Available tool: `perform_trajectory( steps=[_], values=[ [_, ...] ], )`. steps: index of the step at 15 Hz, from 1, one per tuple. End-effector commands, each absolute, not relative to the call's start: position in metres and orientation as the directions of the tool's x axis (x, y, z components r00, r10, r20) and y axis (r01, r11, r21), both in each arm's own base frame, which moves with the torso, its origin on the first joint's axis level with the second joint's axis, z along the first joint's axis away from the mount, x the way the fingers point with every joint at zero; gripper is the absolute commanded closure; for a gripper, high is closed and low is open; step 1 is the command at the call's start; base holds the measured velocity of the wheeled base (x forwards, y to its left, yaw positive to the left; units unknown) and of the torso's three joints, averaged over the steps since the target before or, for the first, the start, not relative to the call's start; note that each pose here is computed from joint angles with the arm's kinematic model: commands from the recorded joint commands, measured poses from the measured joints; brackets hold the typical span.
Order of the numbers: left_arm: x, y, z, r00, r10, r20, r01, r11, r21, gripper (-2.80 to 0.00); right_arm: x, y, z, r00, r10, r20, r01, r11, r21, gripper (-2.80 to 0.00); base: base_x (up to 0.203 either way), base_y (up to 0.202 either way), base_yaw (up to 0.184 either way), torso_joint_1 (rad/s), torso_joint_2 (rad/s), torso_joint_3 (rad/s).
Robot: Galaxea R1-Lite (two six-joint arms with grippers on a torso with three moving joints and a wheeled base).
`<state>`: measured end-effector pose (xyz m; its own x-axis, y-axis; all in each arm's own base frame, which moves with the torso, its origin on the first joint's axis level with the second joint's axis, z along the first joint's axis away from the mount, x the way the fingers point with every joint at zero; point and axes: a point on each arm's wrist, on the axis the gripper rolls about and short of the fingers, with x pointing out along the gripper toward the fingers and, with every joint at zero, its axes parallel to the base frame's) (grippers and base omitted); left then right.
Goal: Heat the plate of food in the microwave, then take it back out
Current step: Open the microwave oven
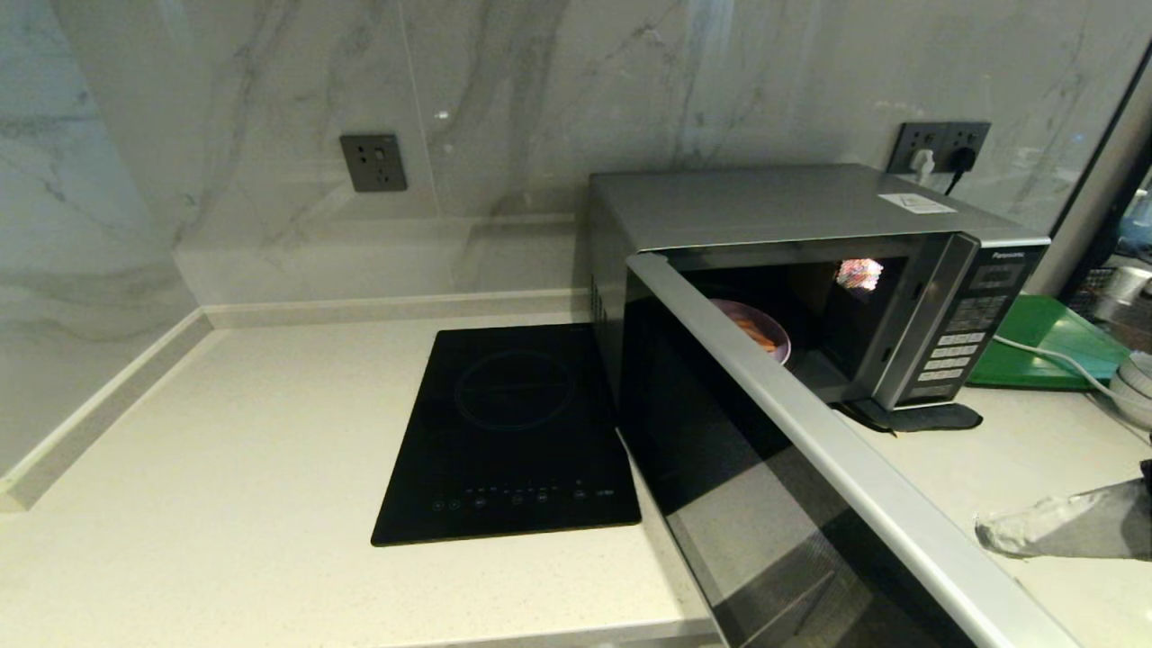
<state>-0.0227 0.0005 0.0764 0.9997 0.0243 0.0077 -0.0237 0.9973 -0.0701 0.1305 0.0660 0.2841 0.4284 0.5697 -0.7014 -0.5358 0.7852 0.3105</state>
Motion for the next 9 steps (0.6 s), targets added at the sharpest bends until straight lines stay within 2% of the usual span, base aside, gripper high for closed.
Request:
perform_trajectory(
  steps=[1,9],
  values=[
    [-0.023,0.000,0.076,1.000,0.025,0.008,-0.024,0.997,-0.071,0.00,0.122,0.070,0.286,0.396,0.605,-0.691,-0.582,0.747,0.321,0.00,0.000,0.000,0.000,0.000,0.00,0.000],
    [-0.023,0.000,0.076,1.000,0.025,0.008,-0.024,0.997,-0.071,0.00,0.100,0.084,0.291,0.233,0.735,-0.636,-0.733,0.563,0.382,0.00,0.000,0.000,0.000,0.000,0.00,0.000]
  ],
)
